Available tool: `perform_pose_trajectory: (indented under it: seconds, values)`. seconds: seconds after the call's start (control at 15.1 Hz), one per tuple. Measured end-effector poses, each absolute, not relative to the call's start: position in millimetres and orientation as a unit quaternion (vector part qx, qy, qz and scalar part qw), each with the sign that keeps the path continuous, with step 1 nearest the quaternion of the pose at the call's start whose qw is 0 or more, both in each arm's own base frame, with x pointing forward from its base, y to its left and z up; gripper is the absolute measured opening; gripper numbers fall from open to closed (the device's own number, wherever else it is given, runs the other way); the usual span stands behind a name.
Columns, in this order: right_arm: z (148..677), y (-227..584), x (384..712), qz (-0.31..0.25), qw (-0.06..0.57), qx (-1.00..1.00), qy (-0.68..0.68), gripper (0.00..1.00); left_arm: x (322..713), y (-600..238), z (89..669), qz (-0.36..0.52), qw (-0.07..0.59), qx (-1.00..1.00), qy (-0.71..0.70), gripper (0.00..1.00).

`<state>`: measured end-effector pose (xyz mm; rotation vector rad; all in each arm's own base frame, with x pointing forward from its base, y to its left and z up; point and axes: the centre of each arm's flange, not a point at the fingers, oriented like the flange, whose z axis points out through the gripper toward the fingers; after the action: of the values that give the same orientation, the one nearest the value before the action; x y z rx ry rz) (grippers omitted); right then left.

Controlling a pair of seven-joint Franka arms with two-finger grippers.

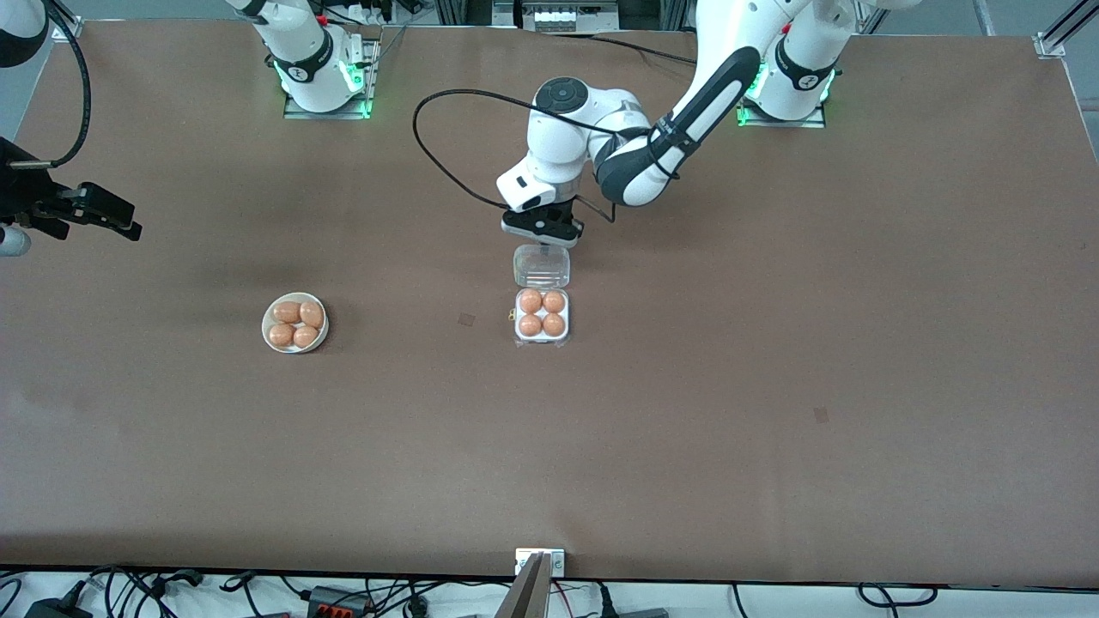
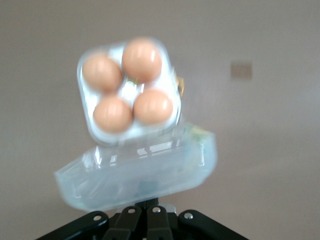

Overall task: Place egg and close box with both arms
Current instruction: 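Press the lid down onto the egg box with the left gripper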

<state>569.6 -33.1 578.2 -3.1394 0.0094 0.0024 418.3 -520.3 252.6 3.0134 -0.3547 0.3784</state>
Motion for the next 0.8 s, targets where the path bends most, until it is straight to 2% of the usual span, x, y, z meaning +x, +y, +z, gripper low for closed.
perform_pose_trajectory:
  seconds: [0.2,0.33,0.53,0.8]
  values:
    - [578,-33,570,0.001,0.001,-1.000,0.003,1.00,473,-513,265,0.190,0.031,0.974,-0.117,0.01]
    - [579,-33,570,-0.001,0.001,-1.000,0.003,1.00,499,-505,269,0.202,0.034,0.974,-0.101,0.01]
    - [579,-32,570,-0.002,0.001,-1.000,0.003,1.00,502,-507,274,0.199,0.037,0.975,-0.092,0.01]
    - [579,-32,570,-0.001,0.001,-1.000,0.003,1.00,478,-517,299,0.131,-0.005,0.990,-0.060,0.01]
